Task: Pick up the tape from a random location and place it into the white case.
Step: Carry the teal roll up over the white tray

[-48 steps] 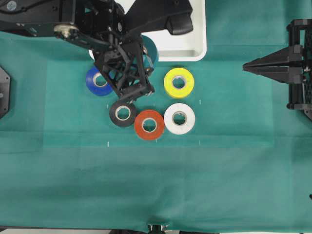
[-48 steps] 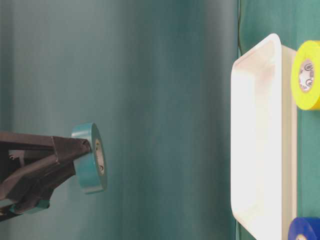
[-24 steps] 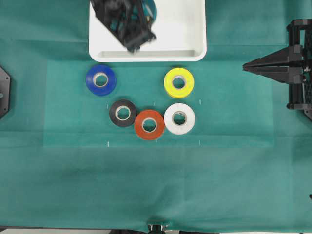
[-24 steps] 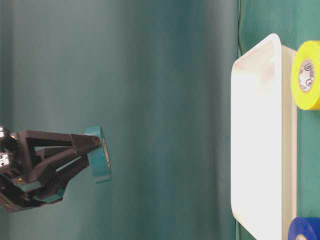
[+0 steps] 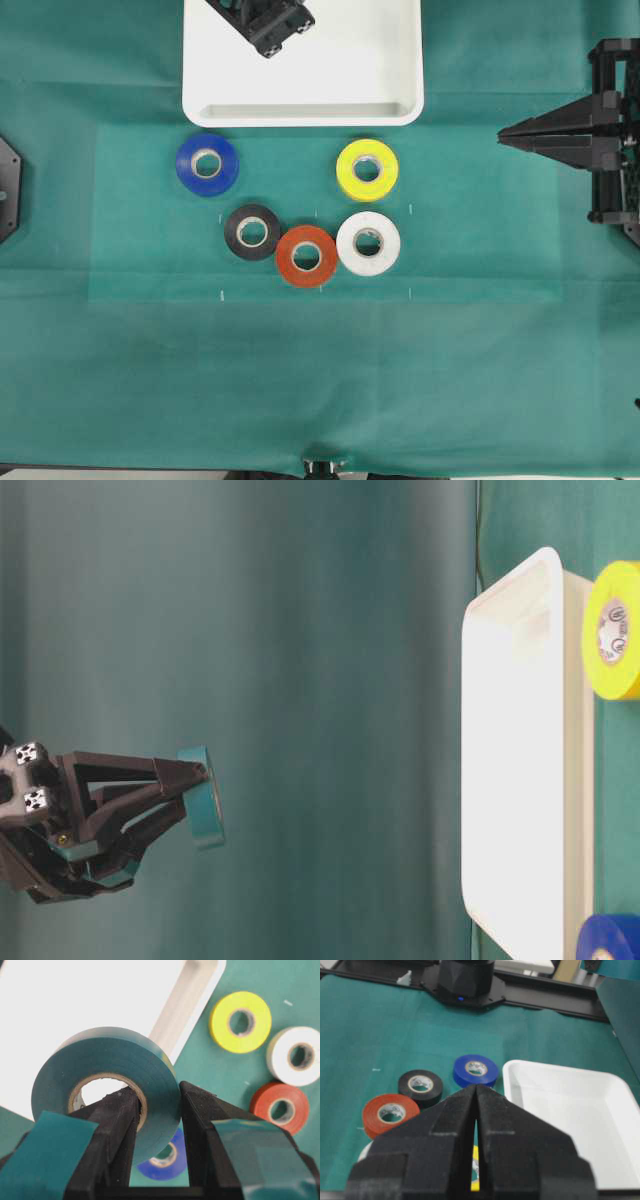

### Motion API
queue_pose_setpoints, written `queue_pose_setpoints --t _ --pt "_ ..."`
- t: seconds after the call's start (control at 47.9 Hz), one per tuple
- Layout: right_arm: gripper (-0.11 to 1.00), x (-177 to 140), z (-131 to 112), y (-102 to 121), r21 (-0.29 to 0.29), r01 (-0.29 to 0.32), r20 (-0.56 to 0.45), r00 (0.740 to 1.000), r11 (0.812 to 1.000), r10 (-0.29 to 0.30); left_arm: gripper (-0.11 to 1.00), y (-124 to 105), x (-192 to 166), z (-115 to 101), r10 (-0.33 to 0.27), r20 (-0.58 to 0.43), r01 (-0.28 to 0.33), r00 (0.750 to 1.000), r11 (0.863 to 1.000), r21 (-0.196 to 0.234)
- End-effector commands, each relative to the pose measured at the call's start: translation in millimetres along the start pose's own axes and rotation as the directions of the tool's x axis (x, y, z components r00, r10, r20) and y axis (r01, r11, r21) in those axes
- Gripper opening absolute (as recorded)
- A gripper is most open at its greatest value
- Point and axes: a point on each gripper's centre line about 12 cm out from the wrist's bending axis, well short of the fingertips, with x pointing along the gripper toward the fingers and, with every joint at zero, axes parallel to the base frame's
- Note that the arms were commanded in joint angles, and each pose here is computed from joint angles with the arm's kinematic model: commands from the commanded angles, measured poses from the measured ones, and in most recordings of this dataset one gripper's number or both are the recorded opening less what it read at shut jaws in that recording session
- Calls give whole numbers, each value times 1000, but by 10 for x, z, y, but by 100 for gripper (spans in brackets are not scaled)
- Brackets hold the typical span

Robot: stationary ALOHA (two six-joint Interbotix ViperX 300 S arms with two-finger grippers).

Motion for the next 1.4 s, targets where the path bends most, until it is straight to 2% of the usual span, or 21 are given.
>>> queue_pose_setpoints --t 0.0,0.647,1.001,1.377 --pt "0 17 49 -4 -3 1 11 1000 1000 -1 21 -5 -239 48 -12 62 12 998 1000 0" --pt "0 14 52 -7 -3 3 12 1000 1000 -3 21 -4 -209 41 -12 59 12 998 1000 1" --pt "0 14 52 -4 -3 1 12 1000 1000 -1 21 30 161 -12 -4 37 4 999 1000 -3" --pt "0 19 39 -7 -3 3 8 1000 1000 -3 21 254 715 -138 18 36 -16 999 999 -36"
